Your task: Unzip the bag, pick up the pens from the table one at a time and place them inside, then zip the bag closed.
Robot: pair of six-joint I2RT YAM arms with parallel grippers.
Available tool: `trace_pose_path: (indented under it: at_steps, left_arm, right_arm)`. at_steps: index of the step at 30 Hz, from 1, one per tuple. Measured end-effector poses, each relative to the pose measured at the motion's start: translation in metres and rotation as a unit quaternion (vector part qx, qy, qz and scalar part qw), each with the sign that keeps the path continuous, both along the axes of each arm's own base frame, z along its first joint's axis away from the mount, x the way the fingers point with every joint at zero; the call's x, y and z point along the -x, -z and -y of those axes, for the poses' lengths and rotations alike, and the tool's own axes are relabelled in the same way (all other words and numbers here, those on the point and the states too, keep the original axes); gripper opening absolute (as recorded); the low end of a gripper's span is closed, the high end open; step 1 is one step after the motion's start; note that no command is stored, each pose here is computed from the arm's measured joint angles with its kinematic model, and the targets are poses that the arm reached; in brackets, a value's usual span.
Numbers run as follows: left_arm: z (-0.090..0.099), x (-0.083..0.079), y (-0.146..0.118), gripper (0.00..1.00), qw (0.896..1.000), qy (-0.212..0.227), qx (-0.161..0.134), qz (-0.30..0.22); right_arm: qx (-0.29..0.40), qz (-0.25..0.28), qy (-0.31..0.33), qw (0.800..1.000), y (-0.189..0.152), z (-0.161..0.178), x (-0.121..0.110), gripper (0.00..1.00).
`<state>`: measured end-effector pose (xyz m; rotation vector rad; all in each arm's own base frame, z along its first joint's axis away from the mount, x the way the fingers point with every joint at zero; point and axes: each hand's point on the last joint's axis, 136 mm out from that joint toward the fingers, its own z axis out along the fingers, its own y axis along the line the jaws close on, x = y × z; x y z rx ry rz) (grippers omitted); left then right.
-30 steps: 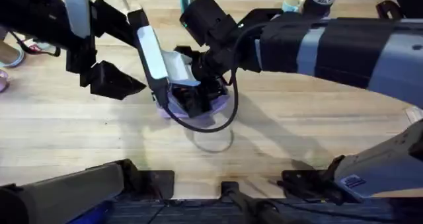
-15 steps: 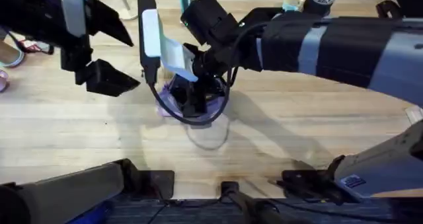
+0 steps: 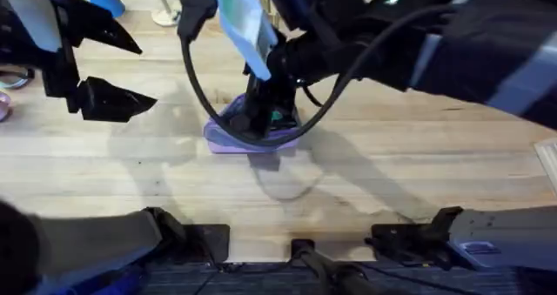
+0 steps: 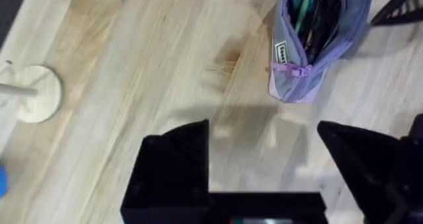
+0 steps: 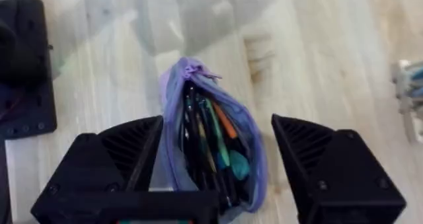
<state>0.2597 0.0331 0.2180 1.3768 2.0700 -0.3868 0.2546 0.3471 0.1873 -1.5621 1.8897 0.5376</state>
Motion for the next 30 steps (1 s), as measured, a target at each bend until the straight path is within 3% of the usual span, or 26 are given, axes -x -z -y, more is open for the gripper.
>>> trace_pose_path:
  at_steps: [3,4,11,18,24,30]
  left_arm:
    - [-0.005,-0.005,0.014,0.993,0.999,0.012,0.036,-0.015]
    - [-0.007,-0.008,0.034,0.994,0.995,0.042,0.086,-0.033]
    - [-0.009,-0.019,0.070,0.995,0.986,0.068,0.141,-0.057]
    - [-0.010,-0.022,0.087,0.995,0.981,0.069,0.163,-0.079]
    - [-0.007,-0.022,0.087,0.995,0.981,0.074,0.163,-0.079]
    - [0.007,-0.027,0.090,0.995,0.980,0.104,0.151,-0.077]
  right_arm:
    - [-0.002,0.012,0.022,1.000,-0.010,0.005,-0.004,0.997]
    - [0.009,0.030,0.049,0.998,-0.012,0.012,-0.013,0.996]
    - [0.022,0.041,0.067,0.997,-0.010,0.017,-0.019,0.996]
    - [0.028,0.040,0.070,0.996,-0.008,0.020,-0.020,0.996]
    - [0.021,0.035,0.080,0.996,-0.009,0.019,-0.021,0.995]
    - [0.038,-0.011,0.108,0.993,-0.003,0.027,-0.012,0.993]
